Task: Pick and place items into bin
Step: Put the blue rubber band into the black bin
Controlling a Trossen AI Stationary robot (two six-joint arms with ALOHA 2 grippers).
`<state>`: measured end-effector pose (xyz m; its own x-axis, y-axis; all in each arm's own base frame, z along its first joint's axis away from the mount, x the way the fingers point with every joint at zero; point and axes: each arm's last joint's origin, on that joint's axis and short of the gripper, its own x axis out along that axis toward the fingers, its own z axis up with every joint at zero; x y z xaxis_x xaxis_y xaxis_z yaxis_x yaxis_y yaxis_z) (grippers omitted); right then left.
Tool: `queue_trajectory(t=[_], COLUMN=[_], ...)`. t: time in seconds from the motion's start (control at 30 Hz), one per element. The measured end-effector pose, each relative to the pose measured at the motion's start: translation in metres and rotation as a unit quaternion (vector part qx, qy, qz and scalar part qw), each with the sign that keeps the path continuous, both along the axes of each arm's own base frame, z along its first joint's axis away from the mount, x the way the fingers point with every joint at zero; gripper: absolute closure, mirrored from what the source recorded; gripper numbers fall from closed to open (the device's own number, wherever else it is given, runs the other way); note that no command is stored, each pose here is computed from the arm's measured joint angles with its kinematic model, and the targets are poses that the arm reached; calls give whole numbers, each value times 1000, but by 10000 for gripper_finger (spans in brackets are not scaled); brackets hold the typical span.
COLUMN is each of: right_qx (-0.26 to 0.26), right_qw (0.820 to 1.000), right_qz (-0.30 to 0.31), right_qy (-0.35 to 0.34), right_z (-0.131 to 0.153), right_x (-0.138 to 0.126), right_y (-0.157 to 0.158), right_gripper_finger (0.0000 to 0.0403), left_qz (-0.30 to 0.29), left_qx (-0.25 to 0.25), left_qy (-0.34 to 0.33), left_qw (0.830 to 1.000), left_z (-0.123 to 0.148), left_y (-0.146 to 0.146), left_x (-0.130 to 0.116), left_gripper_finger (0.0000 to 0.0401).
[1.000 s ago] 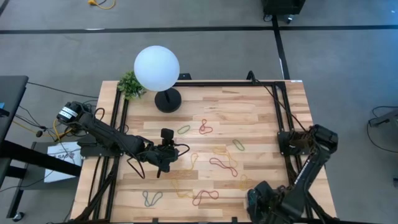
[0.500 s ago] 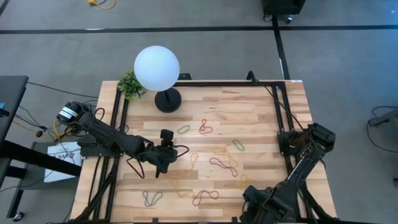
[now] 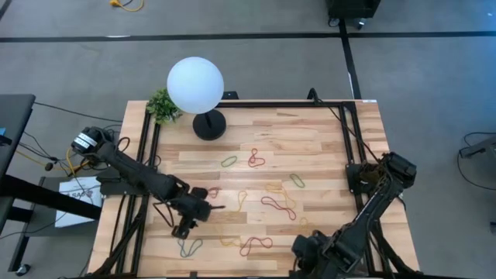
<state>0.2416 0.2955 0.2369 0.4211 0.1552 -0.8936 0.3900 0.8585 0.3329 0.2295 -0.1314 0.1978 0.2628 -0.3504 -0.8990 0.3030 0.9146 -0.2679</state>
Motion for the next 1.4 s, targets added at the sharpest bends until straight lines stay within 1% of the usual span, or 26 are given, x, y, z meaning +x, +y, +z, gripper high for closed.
queue_trajectory(t=[0.07,0.13,0.2,0.3,0.37,0.43,0.47,0.53,0.6,0.67,0.8,0.97,1.1,1.27,1.4], right_qx=[-55,-121,-191,-289,-337,-369,-377,-379,-382,-394,-406,-416,-417,-395,-396], right_qw=[997,987,970,939,920,907,905,907,908,905,901,899,900,908,908], right_qz=[35,64,79,72,63,60,58,48,38,40,33,22,6,-40,-40], right_qy=[-42,-85,-126,-174,-192,-191,-187,-177,-168,-159,-147,-135,-130,-136,-133], right_z=[1,2,4,7,9,10,10,10,10,10,10,10,10,7,-2], right_x=[2,6,11,22,31,39,44,52,60,67,76,86,92,96,95], right_y=[-2,-6,-11,-22,-30,-39,-44,-55,-65,-74,-87,-102,-113,-121,-122], right_gripper_finger=[344,344,344,344,344,344,344,344,344,344,344,344,344,344,344], left_qz=[0,-4,-2,2,11,22,28,28,27,26,24,66,90,101,123], left_qx=[-2,-1,-2,-16,-28,-42,-46,-49,-42,-37,-46,-29,-11,6,14], left_qy=[2,4,-7,-24,-31,-35,-34,-36,-53,-70,-85,-95,-81,-30,-26], left_qw=[1000,1000,1000,1000,999,998,998,998,997,997,995,993,993,994,992], left_z=[-2,-5,-8,-16,-20,-24,-26,-28,-28,-27,-25,-27,-41,-67,-74], left_y=[-6,-10,-15,-19,-21,-22,-23,-25,-28,-32,-43,-53,-60,-69,-72], left_x=[-4,-8,-10,-13,-14,-16,-17,-19,-20,-21,-26,-34,-36,-37,-37], left_gripper_finger=[276,276,276,276,276,276,276,276,276,276,276,276,276,276,276])
